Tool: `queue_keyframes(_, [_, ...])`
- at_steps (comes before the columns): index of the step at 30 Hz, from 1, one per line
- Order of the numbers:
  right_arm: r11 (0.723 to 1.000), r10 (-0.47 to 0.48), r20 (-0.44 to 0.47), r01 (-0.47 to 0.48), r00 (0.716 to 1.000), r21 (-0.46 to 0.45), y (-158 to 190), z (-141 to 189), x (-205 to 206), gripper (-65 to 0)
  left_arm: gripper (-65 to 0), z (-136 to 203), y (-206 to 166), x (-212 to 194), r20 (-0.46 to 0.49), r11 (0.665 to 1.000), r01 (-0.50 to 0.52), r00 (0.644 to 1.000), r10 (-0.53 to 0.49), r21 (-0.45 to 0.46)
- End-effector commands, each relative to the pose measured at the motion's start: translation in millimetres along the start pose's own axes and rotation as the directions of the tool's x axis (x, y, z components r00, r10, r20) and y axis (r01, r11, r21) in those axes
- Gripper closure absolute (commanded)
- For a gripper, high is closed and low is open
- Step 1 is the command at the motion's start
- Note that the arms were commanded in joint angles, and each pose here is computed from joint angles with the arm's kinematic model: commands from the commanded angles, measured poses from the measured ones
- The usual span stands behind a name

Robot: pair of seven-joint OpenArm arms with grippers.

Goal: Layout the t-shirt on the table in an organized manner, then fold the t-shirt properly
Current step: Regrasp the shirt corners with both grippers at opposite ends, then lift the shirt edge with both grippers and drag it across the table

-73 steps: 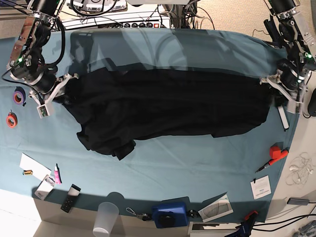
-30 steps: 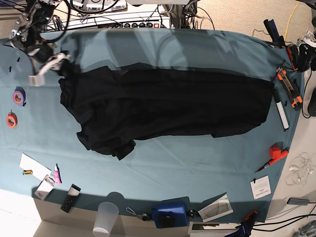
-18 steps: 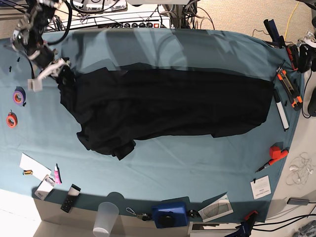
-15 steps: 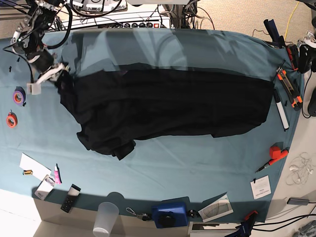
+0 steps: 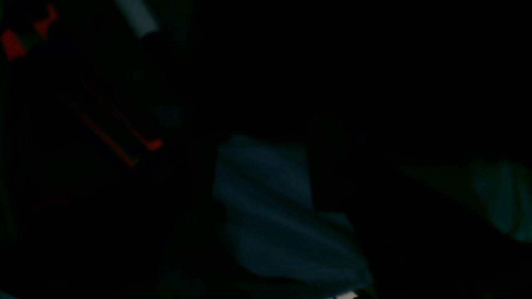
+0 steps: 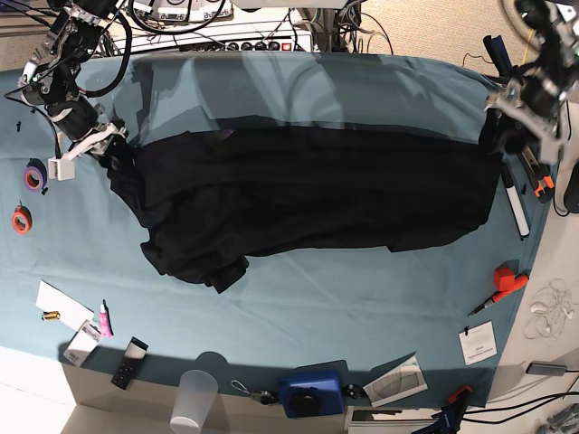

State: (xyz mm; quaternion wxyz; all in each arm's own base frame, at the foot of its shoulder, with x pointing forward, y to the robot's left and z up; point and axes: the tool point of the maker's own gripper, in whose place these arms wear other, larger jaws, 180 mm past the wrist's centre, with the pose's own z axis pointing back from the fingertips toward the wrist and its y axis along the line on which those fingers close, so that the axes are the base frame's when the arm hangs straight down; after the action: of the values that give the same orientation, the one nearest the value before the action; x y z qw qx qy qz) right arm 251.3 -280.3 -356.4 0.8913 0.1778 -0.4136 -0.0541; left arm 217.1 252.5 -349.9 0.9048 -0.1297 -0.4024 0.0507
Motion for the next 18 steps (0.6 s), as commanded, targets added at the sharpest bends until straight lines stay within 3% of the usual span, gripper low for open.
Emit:
queue_keyframes(1, [1.0,0.018,0.052,-0.018,0.998,0.007,0.7,3.7,17.3,-23.6,-34.6,0.9,2.6,15.6,0.046,1.0,0.01,0.999,-0.01,0.009])
queue_keyframes(7, [1.0,0.019,0.054,-0.019,0.998,0.008,0.8,3.8,17.8,-23.6,-34.6,-26.4,26.1,10.5,0.031,0.994,-0.104,0.994,0.103,0.04])
queue_keyframes(14, [1.0,0.02,0.054,-0.02,0.998,0.008,0.7,3.9,17.9,-23.6,-34.6,-42.7,30.0,-20.1,-0.089,0.987,-0.162,0.983,0.162,0.015])
queue_keyframes(16, [1.0,0.021,0.056,-0.021,0.998,0.008,0.9,3.7,19.0,-21.1,-34.5,-42.7,27.9,-17.6,-0.079,0.985,-0.172,0.982,0.171,0.001])
queue_keyframes(18, [1.0,0.02,0.056,-0.021,0.998,0.008,0.9,3.6,19.0,-13.0,-32.5,-42.9,23.6,-13.7,-0.062,0.981,-0.191,0.98,0.189,-0.025])
